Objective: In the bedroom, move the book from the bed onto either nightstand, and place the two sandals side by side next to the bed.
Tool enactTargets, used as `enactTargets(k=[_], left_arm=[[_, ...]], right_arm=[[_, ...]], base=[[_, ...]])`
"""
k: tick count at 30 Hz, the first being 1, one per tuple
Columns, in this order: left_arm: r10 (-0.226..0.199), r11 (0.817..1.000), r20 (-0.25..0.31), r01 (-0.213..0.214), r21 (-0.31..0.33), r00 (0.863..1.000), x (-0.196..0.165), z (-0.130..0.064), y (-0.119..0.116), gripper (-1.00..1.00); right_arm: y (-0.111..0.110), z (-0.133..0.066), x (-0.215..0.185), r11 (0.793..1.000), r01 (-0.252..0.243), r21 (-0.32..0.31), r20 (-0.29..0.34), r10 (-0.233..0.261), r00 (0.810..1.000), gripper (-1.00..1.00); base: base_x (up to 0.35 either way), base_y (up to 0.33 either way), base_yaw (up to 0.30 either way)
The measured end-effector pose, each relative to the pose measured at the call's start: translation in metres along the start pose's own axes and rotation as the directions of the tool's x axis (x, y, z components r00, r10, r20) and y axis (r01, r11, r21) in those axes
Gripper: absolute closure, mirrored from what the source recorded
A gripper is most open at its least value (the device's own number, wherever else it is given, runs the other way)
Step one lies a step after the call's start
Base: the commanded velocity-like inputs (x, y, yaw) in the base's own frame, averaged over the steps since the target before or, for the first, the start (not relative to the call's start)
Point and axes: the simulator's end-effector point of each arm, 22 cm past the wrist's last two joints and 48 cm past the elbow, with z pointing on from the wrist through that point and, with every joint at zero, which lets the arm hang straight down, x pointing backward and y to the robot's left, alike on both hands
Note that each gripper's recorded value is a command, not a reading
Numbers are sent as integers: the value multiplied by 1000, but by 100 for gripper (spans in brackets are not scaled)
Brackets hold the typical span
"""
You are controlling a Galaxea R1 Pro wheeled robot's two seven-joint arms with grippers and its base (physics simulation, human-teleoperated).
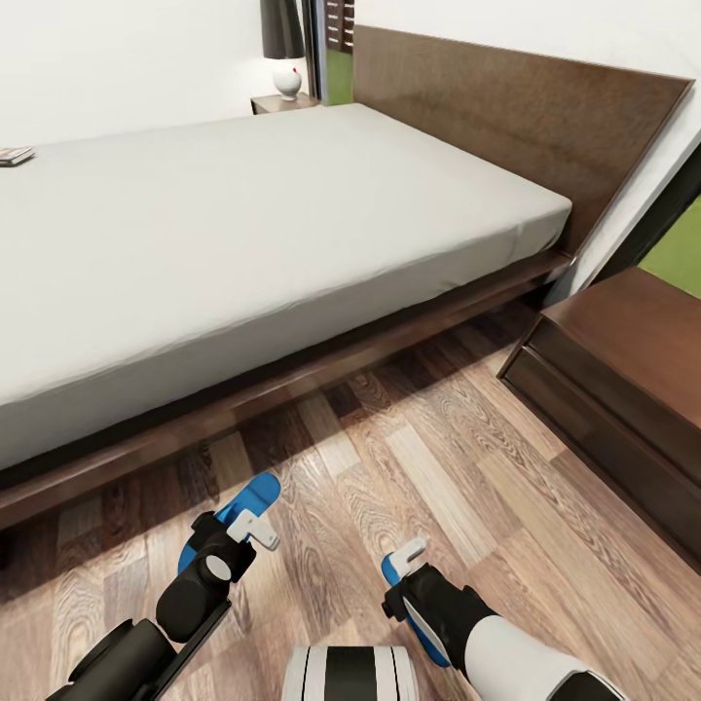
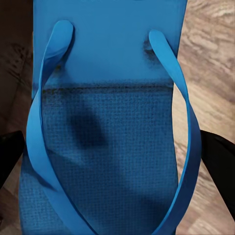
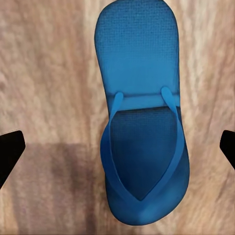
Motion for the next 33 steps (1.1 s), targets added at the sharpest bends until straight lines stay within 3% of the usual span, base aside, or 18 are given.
enactTargets(k=[33], left_arm=[[5, 1000, -19, -5, 15, 1000, 7, 8, -7, 100]], right_arm=[[0, 10, 11, 1000, 0, -6, -25, 0, 1000, -100]], base=[[0, 0, 0]])
